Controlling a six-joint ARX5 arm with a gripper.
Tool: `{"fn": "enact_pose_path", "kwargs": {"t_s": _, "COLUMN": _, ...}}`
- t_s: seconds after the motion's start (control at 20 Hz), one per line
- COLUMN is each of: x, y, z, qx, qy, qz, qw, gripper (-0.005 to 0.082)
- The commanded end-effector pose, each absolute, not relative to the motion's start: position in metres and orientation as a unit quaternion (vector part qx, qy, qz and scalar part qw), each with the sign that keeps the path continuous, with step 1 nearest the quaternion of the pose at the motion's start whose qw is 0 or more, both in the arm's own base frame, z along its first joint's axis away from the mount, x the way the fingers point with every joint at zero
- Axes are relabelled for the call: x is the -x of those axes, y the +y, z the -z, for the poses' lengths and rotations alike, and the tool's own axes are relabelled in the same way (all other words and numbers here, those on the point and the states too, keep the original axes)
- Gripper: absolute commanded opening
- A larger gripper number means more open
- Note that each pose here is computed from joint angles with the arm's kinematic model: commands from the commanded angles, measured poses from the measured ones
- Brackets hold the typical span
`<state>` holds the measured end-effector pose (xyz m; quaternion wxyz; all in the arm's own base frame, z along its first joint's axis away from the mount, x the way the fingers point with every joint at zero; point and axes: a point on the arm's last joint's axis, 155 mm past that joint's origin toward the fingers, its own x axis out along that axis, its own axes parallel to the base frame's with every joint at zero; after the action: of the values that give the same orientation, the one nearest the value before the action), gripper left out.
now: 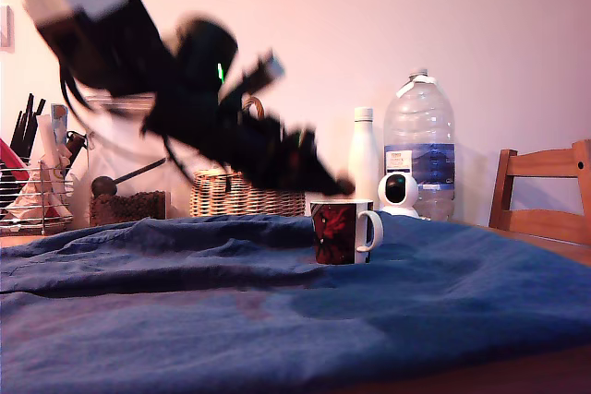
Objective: Pick up the coffee capsules on the table and drop them inside the coffee cup
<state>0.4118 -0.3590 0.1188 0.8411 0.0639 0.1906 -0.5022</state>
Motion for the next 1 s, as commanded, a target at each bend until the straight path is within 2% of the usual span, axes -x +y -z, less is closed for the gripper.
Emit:
{"fn": "enact_pose_path", "kwargs": {"t_s": 0.0, "x": -0.423, "y": -0.357, "z": -0.129, "qx": -0.068, "qy": 0.175, "qz": 0.490, "qw": 0.851, "gripper": 0.0213}}
{"fn": "enact_pose_path", "kwargs": {"t_s": 0.25, "x": -0.451, "y": -0.353, "z": -0.156, "qx": -0.079, "qy": 0.147, "qz": 0.442, "qw": 0.881, "gripper": 0.0213}}
{"fn": "enact_pose_path", "kwargs": {"t_s": 0.95, "x": -0.461, "y": -0.357, "z": -0.173, "qx": -0.069, "qy": 0.189, "qz": 0.437, "qw": 0.876, "gripper": 0.0217}}
